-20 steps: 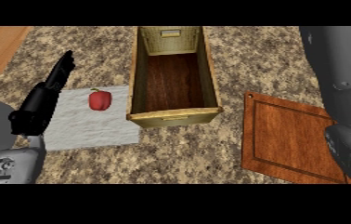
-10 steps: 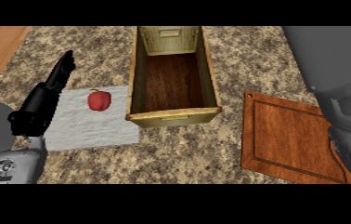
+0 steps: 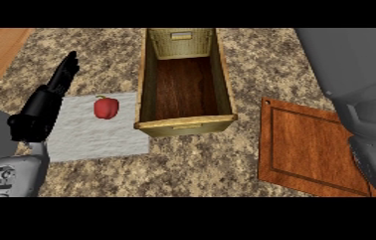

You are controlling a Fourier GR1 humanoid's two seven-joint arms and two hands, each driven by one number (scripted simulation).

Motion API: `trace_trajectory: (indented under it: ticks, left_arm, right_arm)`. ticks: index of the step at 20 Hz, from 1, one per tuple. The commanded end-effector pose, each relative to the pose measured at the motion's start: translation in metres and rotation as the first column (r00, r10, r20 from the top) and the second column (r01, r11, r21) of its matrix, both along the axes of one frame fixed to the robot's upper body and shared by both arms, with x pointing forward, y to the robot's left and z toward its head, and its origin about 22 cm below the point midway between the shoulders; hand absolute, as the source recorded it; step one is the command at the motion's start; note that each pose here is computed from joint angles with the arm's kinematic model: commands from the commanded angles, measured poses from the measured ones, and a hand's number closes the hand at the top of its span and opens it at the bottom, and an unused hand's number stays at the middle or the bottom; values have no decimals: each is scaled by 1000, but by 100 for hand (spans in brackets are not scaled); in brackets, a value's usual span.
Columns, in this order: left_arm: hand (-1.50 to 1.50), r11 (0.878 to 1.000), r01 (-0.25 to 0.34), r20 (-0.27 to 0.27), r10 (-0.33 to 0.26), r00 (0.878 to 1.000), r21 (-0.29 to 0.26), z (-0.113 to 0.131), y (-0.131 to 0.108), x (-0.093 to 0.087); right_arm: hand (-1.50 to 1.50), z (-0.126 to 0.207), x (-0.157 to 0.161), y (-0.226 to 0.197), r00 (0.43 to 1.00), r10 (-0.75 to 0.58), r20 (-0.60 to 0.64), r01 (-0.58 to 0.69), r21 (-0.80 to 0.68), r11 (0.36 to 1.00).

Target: Pick the sweet potato from the cutting board and place it in the basket

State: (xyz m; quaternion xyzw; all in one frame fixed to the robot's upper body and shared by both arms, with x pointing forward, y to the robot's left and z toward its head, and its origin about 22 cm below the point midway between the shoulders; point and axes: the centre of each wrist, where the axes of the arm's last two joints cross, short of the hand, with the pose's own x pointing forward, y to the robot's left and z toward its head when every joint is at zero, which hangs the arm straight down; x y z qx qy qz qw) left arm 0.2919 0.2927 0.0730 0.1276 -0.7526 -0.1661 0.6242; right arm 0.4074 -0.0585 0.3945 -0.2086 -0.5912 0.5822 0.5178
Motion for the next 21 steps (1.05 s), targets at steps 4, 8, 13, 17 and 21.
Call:
trace_trajectory:
  ticks: [4,8,13,17,21]
  left_arm:
    - [0,1000,6,-23,-6,1000,-8,-10,0,-2]
    - [0,1000,6,-2,-6,1000,-7,4,-9,1]
    - [0,1000,-2,6,2,1000,-18,-2,-7,-7]
    - [0,1000,23,-13,-23,1000,-10,4,4,-4]
    - [0,999,33,-1,-33,999,7,12,11,-4]
  right_arm:
    - [-150,0,0,-17,1000,10,-19,-6,214,977]
    - [-150,10,8,-22,990,-119,-70,138,486,863]
    - [-150,15,17,-72,946,-316,-78,285,668,687]
    - [-150,-3,32,-115,892,-440,-106,375,719,585]
    - [-150,11,29,-170,854,-505,-121,399,776,489]
